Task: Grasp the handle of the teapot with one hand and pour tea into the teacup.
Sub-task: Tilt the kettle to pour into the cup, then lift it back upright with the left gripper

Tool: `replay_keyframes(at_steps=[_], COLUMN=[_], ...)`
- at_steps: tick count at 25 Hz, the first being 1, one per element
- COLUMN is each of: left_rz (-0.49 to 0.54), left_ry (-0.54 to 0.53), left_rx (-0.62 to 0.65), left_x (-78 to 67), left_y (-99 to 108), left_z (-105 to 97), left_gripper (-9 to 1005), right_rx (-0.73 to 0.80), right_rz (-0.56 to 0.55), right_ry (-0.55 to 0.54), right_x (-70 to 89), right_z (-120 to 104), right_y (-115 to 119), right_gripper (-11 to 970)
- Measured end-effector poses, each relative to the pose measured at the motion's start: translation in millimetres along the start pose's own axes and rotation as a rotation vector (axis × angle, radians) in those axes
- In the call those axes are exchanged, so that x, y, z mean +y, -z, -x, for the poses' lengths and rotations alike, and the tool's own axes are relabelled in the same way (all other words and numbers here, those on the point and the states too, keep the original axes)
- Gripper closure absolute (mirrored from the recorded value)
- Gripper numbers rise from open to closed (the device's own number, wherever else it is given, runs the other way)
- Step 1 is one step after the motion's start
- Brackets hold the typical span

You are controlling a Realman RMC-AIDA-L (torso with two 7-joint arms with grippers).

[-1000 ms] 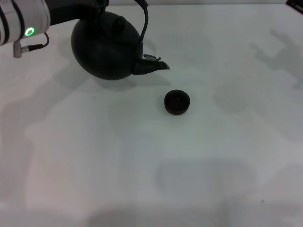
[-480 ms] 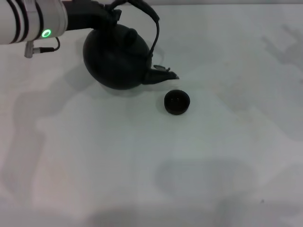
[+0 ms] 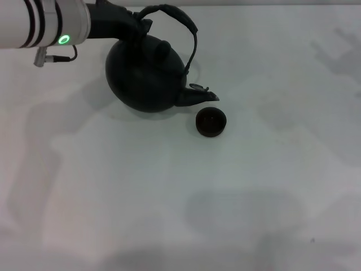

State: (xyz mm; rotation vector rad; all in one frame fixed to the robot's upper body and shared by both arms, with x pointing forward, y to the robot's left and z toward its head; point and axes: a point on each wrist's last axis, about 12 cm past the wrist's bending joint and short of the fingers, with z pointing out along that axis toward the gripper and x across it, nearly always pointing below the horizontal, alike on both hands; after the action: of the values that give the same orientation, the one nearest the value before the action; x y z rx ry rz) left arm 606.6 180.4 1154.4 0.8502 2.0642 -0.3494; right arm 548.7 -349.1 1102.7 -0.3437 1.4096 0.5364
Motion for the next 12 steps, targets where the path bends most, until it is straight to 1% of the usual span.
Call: replay_keyframes(at_steps=[12], left_rz=[0.025], left_ry=[-0.073], left_rx=[0.055], left_x=[-7.4], left_y=[4], left_z=[12], left_gripper=[844], right_rx=[0.006], right_rz=[-0.006], right_ry=[-0.008], right_x=[0.2], right_z=[-2], right_y=[1], right_gripper=[113])
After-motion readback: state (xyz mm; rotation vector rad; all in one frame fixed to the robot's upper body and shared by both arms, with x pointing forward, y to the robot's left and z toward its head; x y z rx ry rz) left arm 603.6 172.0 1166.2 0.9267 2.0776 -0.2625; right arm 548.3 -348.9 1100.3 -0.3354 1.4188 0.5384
